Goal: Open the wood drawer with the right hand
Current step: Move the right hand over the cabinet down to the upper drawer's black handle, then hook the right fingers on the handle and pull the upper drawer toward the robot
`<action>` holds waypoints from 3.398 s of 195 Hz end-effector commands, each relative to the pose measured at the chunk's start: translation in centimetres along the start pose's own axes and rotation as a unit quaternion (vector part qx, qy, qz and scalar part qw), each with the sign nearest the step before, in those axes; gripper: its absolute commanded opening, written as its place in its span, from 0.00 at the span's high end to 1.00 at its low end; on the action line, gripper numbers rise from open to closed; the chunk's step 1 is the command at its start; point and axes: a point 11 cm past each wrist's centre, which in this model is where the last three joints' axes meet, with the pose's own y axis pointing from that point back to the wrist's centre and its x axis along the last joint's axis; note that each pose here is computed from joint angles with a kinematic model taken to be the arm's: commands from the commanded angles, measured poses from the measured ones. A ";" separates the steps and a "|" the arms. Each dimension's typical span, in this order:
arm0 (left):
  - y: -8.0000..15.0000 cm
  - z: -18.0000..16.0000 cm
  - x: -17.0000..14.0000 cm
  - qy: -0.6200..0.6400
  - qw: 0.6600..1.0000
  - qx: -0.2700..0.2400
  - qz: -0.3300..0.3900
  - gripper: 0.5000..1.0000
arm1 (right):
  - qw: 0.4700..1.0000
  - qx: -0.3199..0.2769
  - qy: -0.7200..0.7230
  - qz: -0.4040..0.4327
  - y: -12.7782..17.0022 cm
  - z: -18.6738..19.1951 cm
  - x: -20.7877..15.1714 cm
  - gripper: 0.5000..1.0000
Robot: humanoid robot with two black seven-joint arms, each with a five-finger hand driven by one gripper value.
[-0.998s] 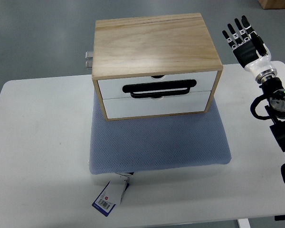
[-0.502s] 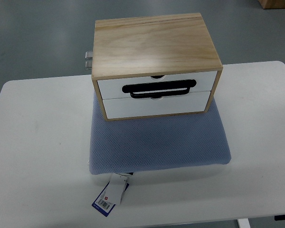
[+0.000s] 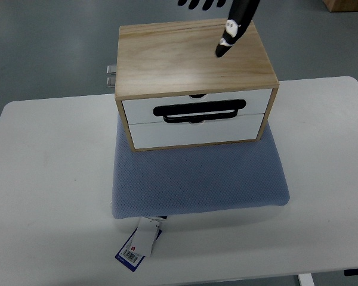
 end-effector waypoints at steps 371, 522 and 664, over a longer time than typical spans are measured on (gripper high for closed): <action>0.0 0.0 0.4 0.001 1.000 0.000 0.006 0.00 | 0.978 -0.097 -0.036 -0.181 -10.8 10.0 -11.2 0.12; 0.0 -0.1 0.8 0.000 1.000 0.001 0.011 0.00 | 0.954 -0.031 -0.056 -0.293 -8.7 7.5 -13.8 0.12; 0.0 0.3 0.7 -0.001 1.000 -0.002 0.011 0.00 | 0.948 -0.013 -0.069 -0.310 -5.4 8.3 -14.3 0.12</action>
